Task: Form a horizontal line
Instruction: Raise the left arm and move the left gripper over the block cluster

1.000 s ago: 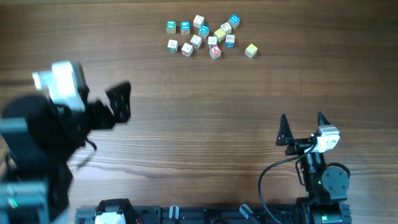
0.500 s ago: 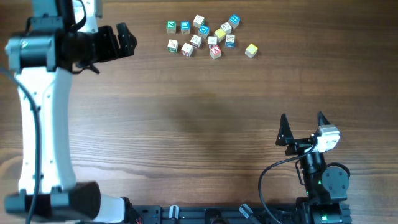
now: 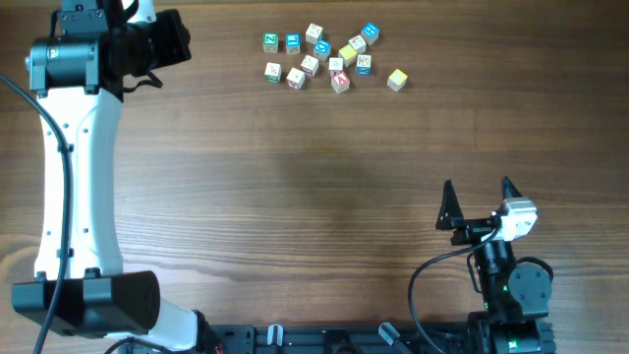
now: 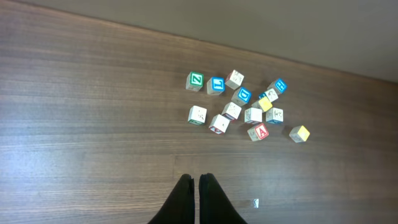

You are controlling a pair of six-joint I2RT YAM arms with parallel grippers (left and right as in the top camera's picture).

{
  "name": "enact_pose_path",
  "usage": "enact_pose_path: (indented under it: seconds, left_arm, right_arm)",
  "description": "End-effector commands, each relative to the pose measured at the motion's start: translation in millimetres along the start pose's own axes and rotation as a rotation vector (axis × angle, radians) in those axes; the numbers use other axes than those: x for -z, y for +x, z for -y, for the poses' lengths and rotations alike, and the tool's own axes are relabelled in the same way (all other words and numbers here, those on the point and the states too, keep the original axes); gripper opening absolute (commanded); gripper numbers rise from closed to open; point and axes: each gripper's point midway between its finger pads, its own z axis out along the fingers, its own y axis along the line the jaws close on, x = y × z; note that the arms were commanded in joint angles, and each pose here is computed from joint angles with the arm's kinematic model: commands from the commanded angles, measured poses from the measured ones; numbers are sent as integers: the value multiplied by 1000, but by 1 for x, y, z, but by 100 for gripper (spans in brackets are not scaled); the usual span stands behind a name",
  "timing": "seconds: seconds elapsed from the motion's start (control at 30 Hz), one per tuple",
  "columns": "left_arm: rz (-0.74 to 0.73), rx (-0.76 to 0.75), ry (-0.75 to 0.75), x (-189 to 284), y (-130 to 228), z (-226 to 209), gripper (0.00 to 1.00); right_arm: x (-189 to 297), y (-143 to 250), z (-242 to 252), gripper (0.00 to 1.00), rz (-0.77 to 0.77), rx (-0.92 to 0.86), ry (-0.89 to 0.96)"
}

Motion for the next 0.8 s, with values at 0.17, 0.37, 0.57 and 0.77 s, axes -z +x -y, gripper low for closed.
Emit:
enact_pose_path:
  seconds: [0.17,0.37,0.57,0.77]
  left_arm:
    - [134,-49,71,3,-35,17,4]
    - [108,-41,66,-15,-33,12,4]
    - [57,-40,63,-48,-25,9,4]
    - [16,-63,-26,-78,-12,8,4]
  right_arm:
    - [0,-1,-2,100,6,6,-14]
    - [0,-1,-2,100,6,6,-14]
    - [0,-1,-2,100,6,6,-14]
    - [0,-1,-2,100,6,6,-14]
